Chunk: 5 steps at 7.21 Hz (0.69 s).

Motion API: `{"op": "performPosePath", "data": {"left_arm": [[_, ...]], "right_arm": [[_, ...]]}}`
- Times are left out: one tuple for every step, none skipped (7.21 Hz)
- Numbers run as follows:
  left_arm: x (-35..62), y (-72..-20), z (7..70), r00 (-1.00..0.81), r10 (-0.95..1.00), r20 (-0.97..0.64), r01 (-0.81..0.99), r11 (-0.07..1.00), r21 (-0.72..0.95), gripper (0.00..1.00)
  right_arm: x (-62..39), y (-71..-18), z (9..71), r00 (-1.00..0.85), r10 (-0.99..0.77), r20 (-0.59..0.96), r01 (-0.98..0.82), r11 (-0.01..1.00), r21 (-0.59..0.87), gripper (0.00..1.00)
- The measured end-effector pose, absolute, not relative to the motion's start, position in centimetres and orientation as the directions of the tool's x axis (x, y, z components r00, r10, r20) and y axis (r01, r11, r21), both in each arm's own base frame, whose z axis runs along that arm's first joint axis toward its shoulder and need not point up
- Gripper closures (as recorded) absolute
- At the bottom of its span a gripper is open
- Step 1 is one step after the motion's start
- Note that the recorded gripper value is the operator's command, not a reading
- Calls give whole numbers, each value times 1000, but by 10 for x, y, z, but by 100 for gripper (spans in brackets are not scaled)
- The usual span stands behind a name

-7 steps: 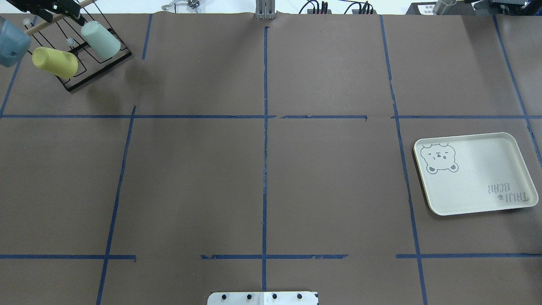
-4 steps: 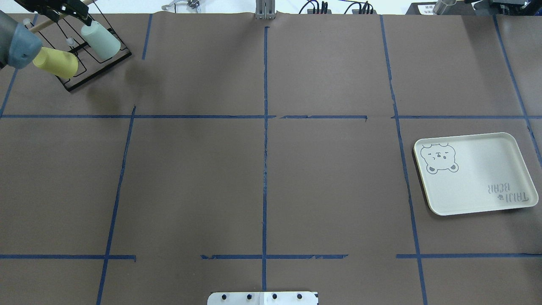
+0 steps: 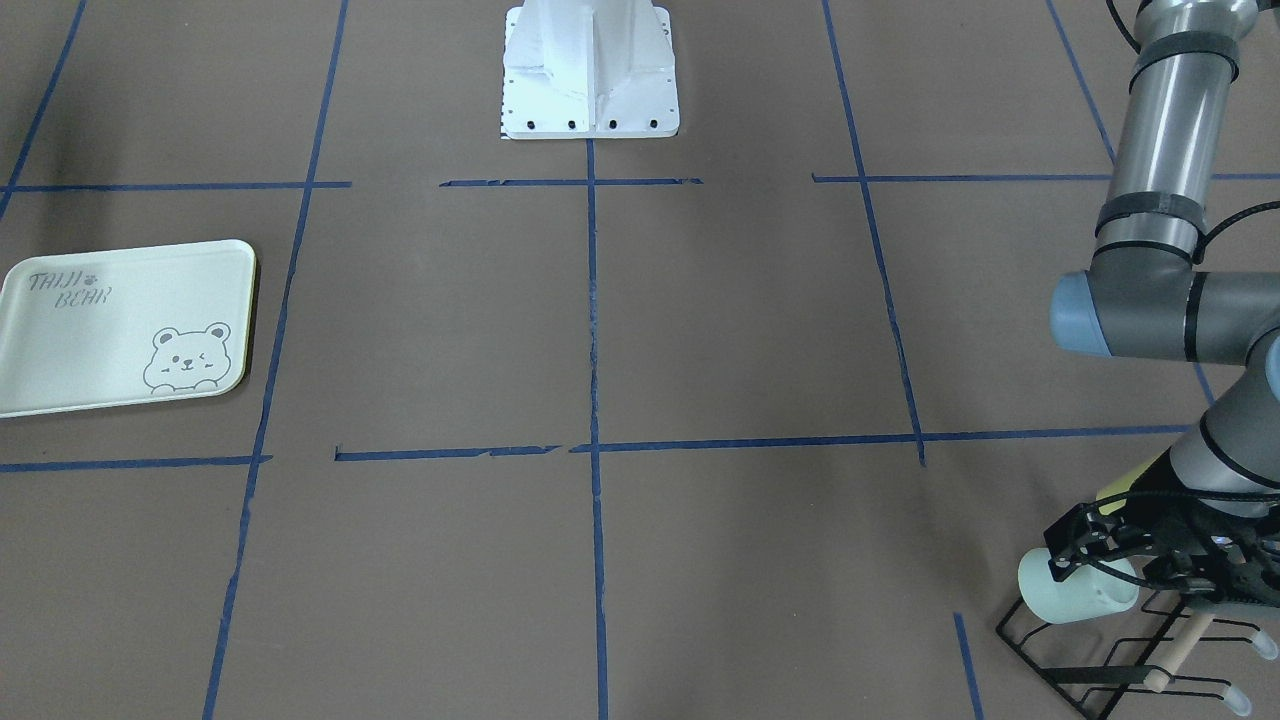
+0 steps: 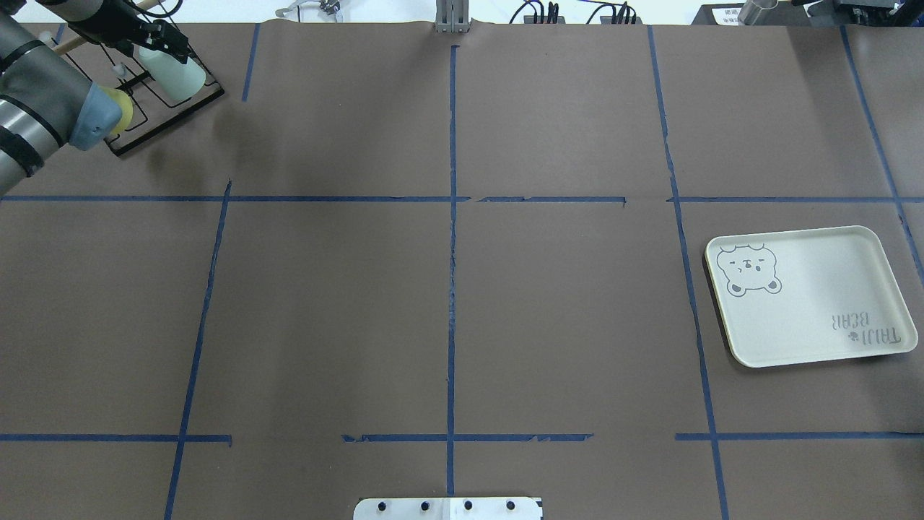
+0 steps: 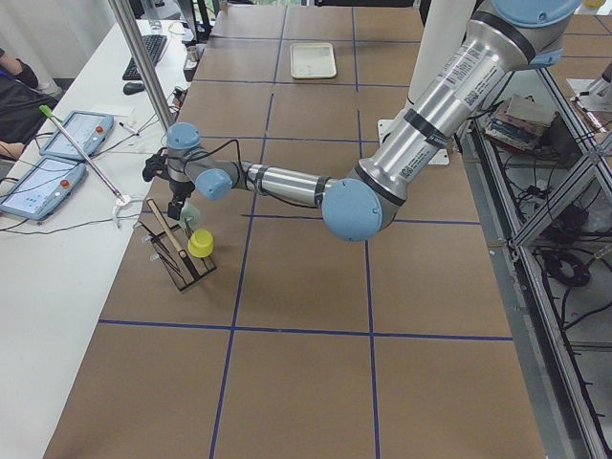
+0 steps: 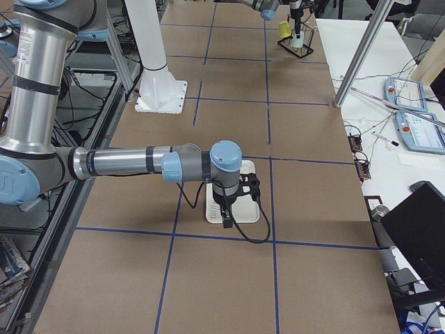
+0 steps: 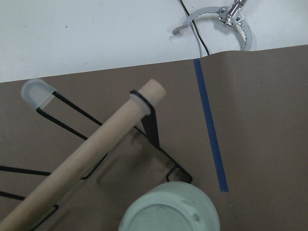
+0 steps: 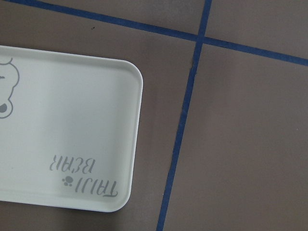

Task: Left arm grabs green cup and hands to right arm on tray

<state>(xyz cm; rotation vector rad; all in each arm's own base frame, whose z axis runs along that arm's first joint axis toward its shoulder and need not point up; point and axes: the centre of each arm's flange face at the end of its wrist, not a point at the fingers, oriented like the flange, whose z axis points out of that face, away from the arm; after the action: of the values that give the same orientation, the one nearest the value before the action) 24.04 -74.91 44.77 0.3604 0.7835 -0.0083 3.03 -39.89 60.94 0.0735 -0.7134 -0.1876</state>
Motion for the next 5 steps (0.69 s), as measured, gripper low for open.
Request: {"op": "performPosePath", "data": {"left_arm": [[244, -749, 453, 713, 125, -690, 136, 940, 312, 19], [247, -749, 456, 714, 124, -689, 134, 942, 308, 46], [248, -748, 457, 714, 120, -690, 135, 943, 304, 63], [248, -749, 455, 711, 110, -695, 144, 944, 297, 65], [248, -749, 451, 705, 99, -702, 157, 944, 291, 65]], "right_arm": [[30, -399, 609, 740, -196, 643, 146, 981, 131, 0], [30, -399, 609, 740, -196, 643, 146, 981, 131, 0], [30, -399, 609, 740, -196, 643, 146, 981, 131, 0], [31, -399, 609, 740, -196, 643, 145, 981, 132, 0], [31, -399, 608, 740, -197, 643, 145, 980, 133, 0]]}}
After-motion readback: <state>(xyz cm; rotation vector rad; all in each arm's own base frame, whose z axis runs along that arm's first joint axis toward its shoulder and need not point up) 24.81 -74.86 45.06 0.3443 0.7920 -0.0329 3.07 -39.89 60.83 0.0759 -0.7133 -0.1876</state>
